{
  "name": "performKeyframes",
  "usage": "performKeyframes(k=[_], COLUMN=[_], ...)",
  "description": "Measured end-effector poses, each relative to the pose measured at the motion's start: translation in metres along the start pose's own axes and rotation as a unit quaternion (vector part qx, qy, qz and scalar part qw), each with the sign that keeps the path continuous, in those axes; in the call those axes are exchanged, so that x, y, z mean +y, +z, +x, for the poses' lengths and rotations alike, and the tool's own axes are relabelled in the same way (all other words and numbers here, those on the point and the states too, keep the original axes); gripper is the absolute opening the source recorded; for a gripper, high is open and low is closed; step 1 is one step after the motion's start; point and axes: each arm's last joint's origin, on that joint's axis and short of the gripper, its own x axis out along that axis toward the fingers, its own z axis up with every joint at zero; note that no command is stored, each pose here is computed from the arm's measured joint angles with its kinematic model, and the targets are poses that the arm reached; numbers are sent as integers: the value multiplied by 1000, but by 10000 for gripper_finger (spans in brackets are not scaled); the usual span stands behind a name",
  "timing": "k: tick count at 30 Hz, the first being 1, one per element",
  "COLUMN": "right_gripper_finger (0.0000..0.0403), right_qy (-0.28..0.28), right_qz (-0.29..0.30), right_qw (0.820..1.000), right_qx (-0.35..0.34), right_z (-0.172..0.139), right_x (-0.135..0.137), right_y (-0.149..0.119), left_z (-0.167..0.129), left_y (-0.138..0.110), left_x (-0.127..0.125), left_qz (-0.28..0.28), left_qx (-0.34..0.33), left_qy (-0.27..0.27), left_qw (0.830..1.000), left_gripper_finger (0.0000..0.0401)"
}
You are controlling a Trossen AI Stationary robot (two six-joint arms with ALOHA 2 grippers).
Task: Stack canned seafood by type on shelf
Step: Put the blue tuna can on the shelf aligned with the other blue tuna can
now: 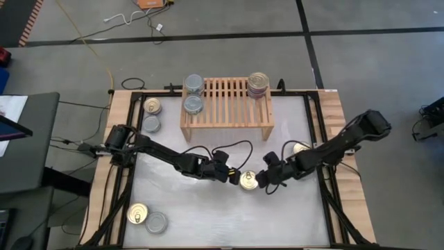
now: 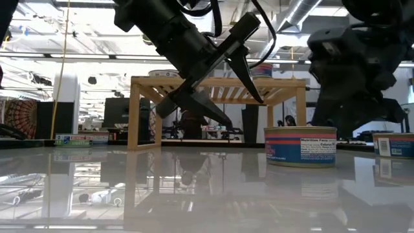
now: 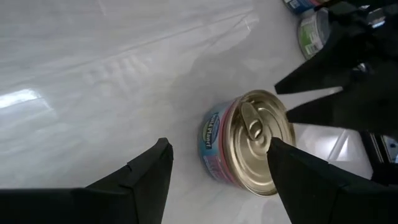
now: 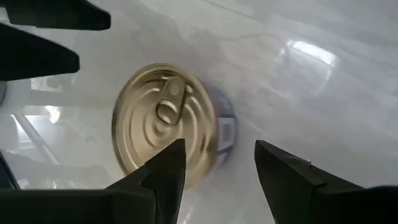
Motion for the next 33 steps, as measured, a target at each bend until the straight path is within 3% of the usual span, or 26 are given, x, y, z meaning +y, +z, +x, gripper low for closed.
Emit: performKeyframes(k=[6,10,22,33], right_gripper_finger=[216,205,96,64], right_qy=[-20,-5,7,13], right_qz=[-12,-13,-19,-21], right_qw=[1000,1000,1000,1000], right_qx=[2,-1,-3,-4], right_z=[11,11,11,11], right_x=[-2,1,3,5], right_y=[-3,-2,-2,-2], left_z=[-1,-2,-2,-2], left_y=[-3,-4,-5,-5], left_x=[0,-1,-1,-1], left_qz=[3,3,4,1], left_qx=[4,7,14,17], left_qy=[1,-1,-3,-3], left_qw=[1000,1000,1000,1000], left_gripper_finger=[251,251,251,251])
